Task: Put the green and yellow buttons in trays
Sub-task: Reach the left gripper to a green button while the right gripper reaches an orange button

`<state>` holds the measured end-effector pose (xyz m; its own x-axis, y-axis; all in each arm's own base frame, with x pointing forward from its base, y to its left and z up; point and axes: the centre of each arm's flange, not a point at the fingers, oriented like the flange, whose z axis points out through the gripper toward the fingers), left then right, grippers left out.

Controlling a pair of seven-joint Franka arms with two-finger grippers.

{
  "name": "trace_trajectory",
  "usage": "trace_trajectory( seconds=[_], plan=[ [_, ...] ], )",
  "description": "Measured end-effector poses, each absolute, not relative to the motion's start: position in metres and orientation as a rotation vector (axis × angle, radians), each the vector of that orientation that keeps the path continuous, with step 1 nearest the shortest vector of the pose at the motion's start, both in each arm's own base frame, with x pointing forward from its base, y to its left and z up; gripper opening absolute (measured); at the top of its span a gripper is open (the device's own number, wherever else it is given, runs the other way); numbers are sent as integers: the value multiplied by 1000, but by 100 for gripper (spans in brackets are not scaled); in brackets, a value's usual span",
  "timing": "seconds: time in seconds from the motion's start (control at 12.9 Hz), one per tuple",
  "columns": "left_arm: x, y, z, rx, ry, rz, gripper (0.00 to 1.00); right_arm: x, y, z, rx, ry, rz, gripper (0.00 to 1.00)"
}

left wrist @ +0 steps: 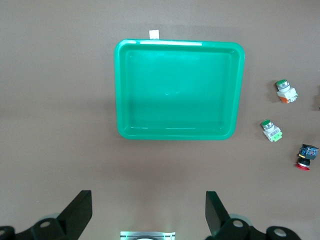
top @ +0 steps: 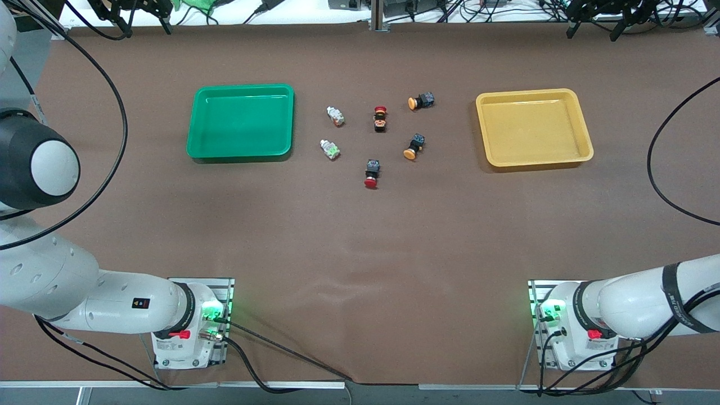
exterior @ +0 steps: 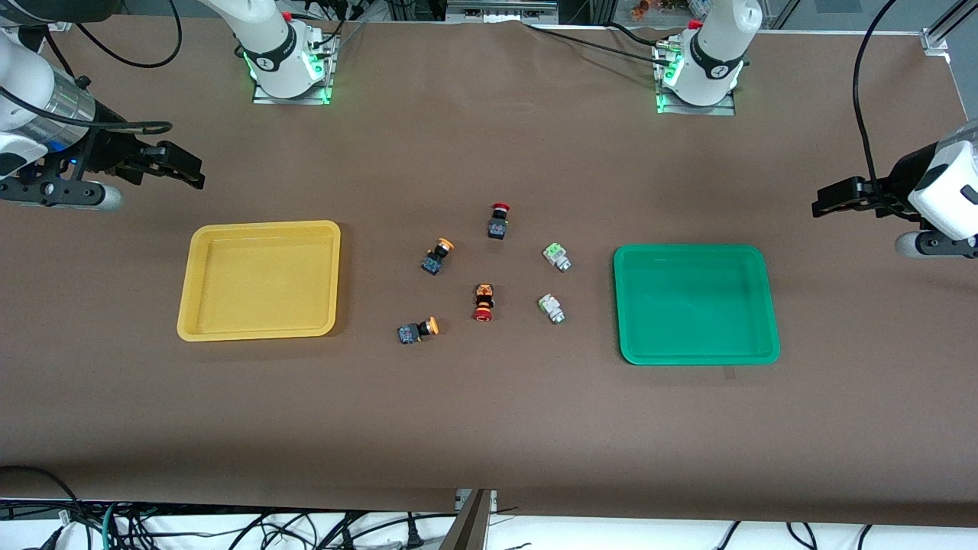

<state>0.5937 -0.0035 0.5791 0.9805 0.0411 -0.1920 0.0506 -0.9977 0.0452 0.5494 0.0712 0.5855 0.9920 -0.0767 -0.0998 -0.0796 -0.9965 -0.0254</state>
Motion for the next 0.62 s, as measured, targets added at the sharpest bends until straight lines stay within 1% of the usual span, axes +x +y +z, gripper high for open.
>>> trace_trajectory(
  seconds=[0.39,0.62],
  plan=[
    [596,3,577,3078,89,-301,100,550,74,584,-3111,114,156,100],
    [597,1,576,3078,84,-302,100,558,90,566,-3119,102,181,100]
  ],
)
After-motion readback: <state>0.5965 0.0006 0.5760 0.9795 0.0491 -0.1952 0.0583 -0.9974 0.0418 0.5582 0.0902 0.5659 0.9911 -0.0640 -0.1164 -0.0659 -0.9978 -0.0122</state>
